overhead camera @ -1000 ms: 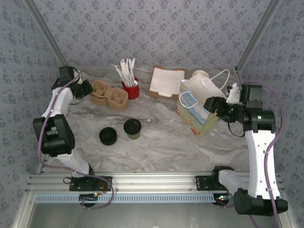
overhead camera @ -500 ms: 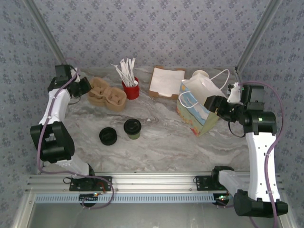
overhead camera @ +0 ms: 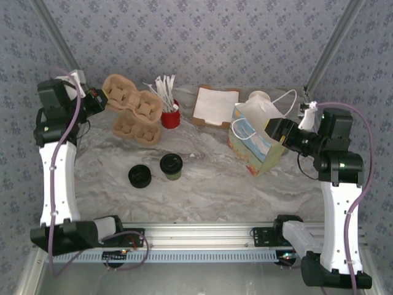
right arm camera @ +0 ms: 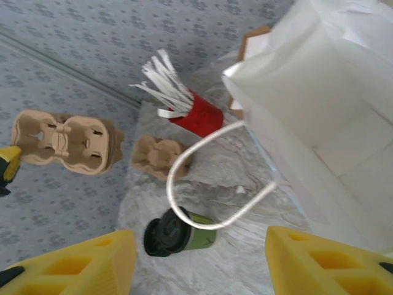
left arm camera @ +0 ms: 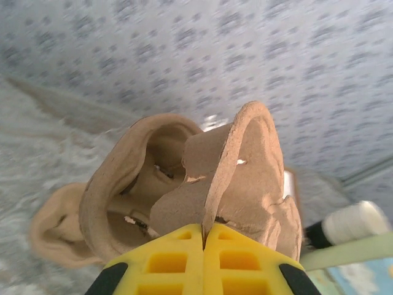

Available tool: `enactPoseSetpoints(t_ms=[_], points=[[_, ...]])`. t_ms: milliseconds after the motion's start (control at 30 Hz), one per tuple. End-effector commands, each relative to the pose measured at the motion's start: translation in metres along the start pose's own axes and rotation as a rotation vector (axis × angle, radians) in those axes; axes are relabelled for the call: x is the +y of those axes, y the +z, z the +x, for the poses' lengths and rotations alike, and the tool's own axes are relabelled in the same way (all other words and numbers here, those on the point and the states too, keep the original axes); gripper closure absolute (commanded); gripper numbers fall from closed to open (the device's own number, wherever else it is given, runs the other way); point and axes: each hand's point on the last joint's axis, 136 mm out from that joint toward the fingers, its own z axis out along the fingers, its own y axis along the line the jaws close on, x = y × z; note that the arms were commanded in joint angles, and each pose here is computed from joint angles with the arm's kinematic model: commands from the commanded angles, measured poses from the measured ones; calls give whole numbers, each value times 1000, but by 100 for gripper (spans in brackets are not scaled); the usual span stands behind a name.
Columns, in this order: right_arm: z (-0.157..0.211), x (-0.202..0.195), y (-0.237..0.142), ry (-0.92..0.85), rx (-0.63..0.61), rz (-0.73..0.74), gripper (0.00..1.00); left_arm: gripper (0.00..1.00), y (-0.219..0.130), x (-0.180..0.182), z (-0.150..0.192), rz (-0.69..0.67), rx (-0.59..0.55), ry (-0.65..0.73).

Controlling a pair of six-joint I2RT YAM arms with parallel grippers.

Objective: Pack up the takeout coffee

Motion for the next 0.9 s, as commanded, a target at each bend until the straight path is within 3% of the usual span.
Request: enactPoseSetpoints(t_ms=[0, 200, 433, 567, 867], points=[[-10, 39, -12, -37, -33, -170, 40, 100, -26, -52, -5, 210, -36, -23], [-8, 80, -23, -136, -39, -340, 35, 100, -56, -113, 15, 431, -5, -11], [17, 118, -22, -254, 35, -461, 33, 100, -77, -157, 32, 599, 7, -34], [29, 125, -12, -300, 52, -448, 32, 100, -75, -165, 40, 612, 19, -29], [42, 119, 16, -285, 97, -435, 33, 100, -57, -150, 43, 514, 32, 12]])
